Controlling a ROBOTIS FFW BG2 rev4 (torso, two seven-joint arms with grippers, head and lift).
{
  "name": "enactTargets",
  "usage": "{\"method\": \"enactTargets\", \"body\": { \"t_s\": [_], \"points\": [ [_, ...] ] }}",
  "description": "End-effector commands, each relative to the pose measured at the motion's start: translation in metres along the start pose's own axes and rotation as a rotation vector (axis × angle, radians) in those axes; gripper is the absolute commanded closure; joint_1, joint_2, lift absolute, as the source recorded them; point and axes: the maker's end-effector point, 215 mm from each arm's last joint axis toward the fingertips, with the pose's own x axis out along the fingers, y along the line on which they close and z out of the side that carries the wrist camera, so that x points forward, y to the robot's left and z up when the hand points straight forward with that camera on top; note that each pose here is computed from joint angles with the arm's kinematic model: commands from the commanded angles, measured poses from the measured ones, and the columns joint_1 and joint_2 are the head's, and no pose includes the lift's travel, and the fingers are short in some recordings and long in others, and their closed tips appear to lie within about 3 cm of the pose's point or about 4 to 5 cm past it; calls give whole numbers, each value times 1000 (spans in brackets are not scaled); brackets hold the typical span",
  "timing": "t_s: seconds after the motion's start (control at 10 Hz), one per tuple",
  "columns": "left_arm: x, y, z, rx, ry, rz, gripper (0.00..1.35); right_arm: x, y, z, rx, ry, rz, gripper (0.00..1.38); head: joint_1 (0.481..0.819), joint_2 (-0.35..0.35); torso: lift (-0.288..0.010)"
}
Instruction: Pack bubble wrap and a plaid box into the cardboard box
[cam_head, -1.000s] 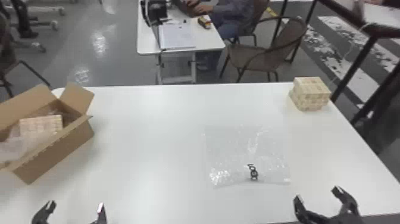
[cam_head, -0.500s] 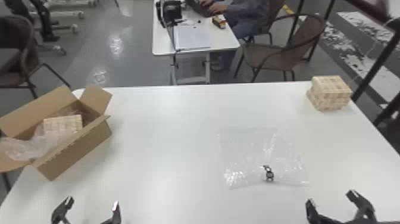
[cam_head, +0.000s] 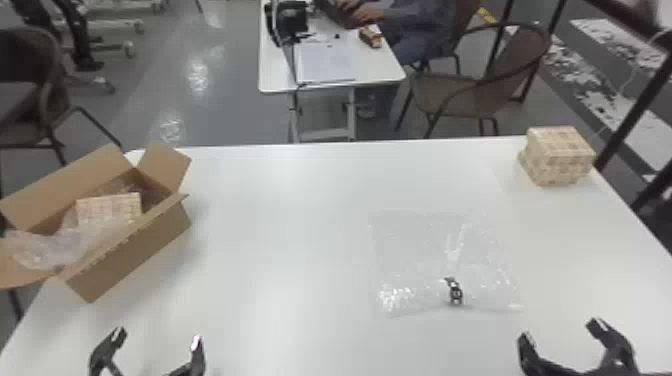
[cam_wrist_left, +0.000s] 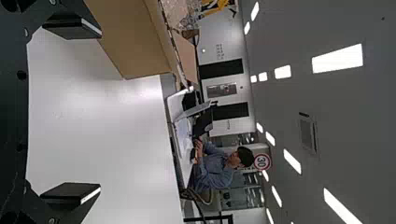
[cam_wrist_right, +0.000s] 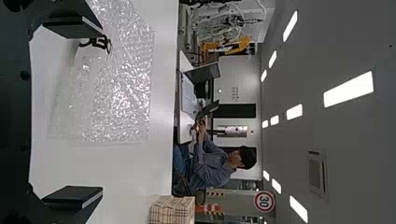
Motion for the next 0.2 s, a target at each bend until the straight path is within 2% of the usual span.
{"method": "enactTargets", "body": {
  "t_s": [0.0,0.1],
  "points": [
    [-1,1,-3,-10,7,5,142,1,0,3,9,-9,-6,108,695,27,-110],
    [0,-2,-3,-12,8,1,142,0,-2,2,20,-8,-12,108,695,27,-110]
  ]
}}
